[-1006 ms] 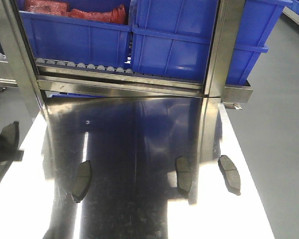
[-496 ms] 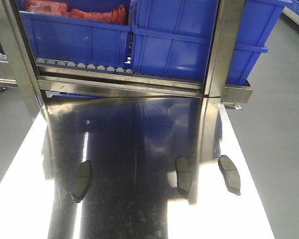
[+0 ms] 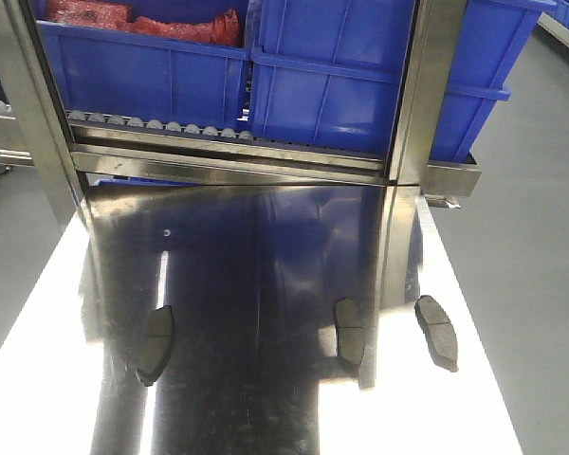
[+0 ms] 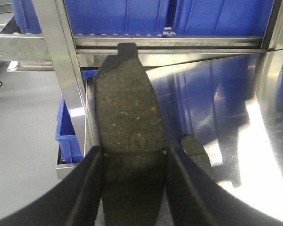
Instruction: Move and align brake pads A on conveyor
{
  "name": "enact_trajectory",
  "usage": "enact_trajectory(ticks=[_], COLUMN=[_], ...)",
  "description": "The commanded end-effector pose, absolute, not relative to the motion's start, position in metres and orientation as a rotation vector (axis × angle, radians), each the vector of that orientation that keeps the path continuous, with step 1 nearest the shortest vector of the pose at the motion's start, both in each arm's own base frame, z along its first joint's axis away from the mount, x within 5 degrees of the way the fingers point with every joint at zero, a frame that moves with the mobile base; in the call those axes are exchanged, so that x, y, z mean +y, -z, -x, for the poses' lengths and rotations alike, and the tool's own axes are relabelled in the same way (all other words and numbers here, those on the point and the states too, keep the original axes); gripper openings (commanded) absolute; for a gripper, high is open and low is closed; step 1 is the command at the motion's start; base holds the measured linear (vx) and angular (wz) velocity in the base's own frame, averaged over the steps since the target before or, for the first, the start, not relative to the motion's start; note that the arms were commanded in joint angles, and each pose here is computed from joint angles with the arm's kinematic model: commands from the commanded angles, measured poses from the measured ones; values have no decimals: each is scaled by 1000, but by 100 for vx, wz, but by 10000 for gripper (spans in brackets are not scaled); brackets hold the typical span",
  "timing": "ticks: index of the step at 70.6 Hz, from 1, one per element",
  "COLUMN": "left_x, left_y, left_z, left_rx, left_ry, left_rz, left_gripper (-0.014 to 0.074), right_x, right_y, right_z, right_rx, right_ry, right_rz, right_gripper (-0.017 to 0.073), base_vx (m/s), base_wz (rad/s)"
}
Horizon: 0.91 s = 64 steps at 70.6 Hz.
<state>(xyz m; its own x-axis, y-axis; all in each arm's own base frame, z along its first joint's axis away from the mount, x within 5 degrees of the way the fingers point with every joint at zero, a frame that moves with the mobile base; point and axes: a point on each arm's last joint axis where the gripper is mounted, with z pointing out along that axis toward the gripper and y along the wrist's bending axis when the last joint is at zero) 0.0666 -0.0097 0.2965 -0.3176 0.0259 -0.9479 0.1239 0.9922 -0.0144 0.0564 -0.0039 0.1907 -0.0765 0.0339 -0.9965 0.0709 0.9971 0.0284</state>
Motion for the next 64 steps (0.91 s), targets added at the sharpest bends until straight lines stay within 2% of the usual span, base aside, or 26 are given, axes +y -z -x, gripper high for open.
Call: enact_trajectory(ticks=[1, 64], left_x=[-10, -10], left_y=[-314, -314], left_z=[-68, -68], left_rx=[1772, 1772], left_ry=[112, 112], left_rz=[-97, -97], left_gripper=[146, 146], right_x=[-4, -4], right_y=[-195, -195], right_z=[-56, -56], right_rx=[1564, 1564], right_ry=[42, 42], right_rz=[-75, -75], right_gripper=[-10, -10], base_vx=[0, 0], base_wz=[0, 0])
